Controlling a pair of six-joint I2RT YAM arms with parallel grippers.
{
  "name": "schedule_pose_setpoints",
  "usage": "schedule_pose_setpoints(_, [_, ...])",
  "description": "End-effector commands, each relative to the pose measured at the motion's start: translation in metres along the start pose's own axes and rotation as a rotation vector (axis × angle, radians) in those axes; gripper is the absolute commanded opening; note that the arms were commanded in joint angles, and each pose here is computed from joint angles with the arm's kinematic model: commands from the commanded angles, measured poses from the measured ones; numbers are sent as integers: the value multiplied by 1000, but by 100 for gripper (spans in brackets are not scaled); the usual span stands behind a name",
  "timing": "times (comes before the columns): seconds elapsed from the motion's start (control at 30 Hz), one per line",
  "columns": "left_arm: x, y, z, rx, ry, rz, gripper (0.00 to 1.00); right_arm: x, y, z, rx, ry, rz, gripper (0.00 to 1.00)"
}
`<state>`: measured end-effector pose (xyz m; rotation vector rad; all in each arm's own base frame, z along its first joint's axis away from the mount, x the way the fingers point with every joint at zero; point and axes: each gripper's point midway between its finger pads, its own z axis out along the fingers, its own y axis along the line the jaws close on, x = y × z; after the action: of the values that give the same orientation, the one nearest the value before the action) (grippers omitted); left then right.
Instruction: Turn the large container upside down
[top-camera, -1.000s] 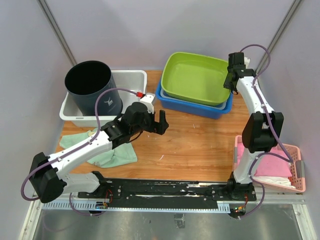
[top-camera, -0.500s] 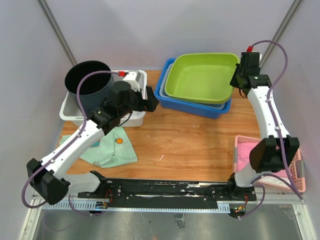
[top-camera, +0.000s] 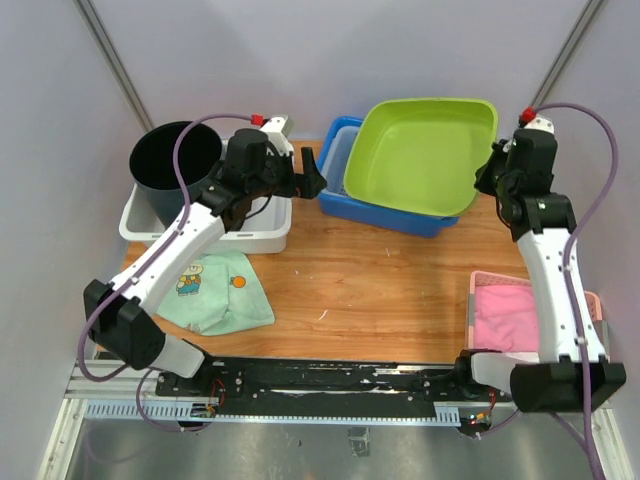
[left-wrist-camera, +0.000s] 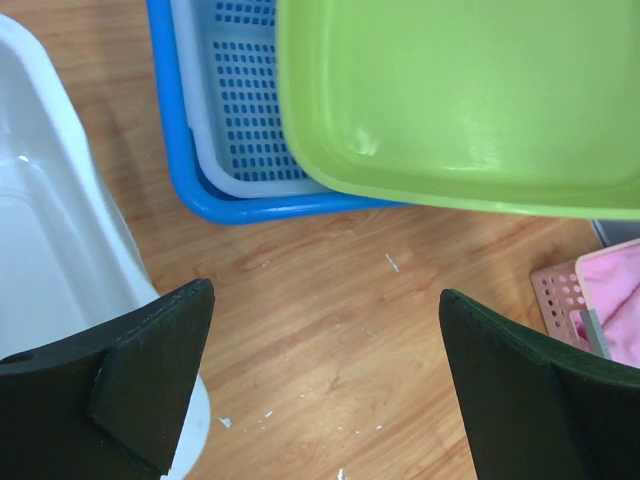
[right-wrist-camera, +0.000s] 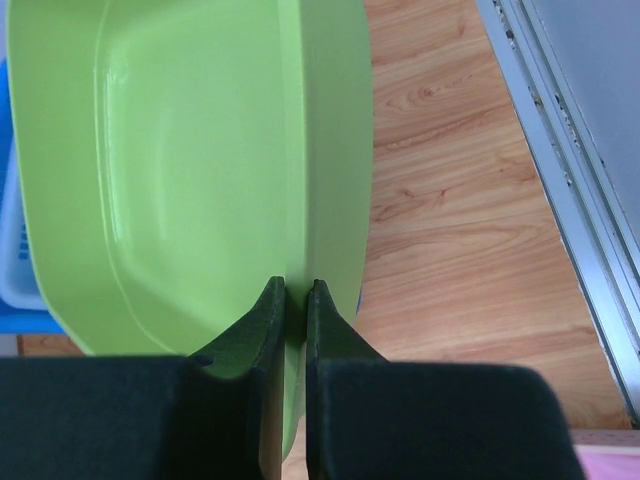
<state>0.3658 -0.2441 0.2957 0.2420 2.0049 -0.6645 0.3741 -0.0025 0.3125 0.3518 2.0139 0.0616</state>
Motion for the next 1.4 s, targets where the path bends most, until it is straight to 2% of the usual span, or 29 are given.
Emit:
schedule_pose_setpoints(0.0, [-19,-9,12,120,-7,-12,99,-10,8,-54,-109,-79,24,1])
schedule_pose_setpoints(0.23, [3,-29,6,253,76,-9,99,40,12,-117,-247,-61,60,1])
schedule_pose_setpoints(0.37, [24,-32,-3,284,105,-30,99,69,27,-131,-356,19,119,1])
schedule_pose_setpoints(0.73, [81,9,-46,4,139,-91,99,108,36,-128,-418,136,203,1])
schedule_pose_setpoints(0.93, [101,-6,-58,1,150,-112,99,154,39,-115,-443,249,295,1])
schedule_pose_setpoints(1.13, [102,-18,-59,22,152,-101,99,209,25,-99,-383,347,352,1])
schedule_pose_setpoints(1.17, [101,-18,-59,18,150,-101,99,214,24,-97,-384,361,350,8])
schedule_pose_setpoints(1.27, [101,-16,-63,7,145,-93,99,221,17,-94,-354,383,304,45])
schedule_pose_setpoints(1.3, [101,-14,-65,-4,149,-88,99,219,13,-94,-331,384,274,55])
schedule_pose_setpoints(1.37, [103,-7,-70,-42,159,-82,99,209,5,-96,-286,371,210,65])
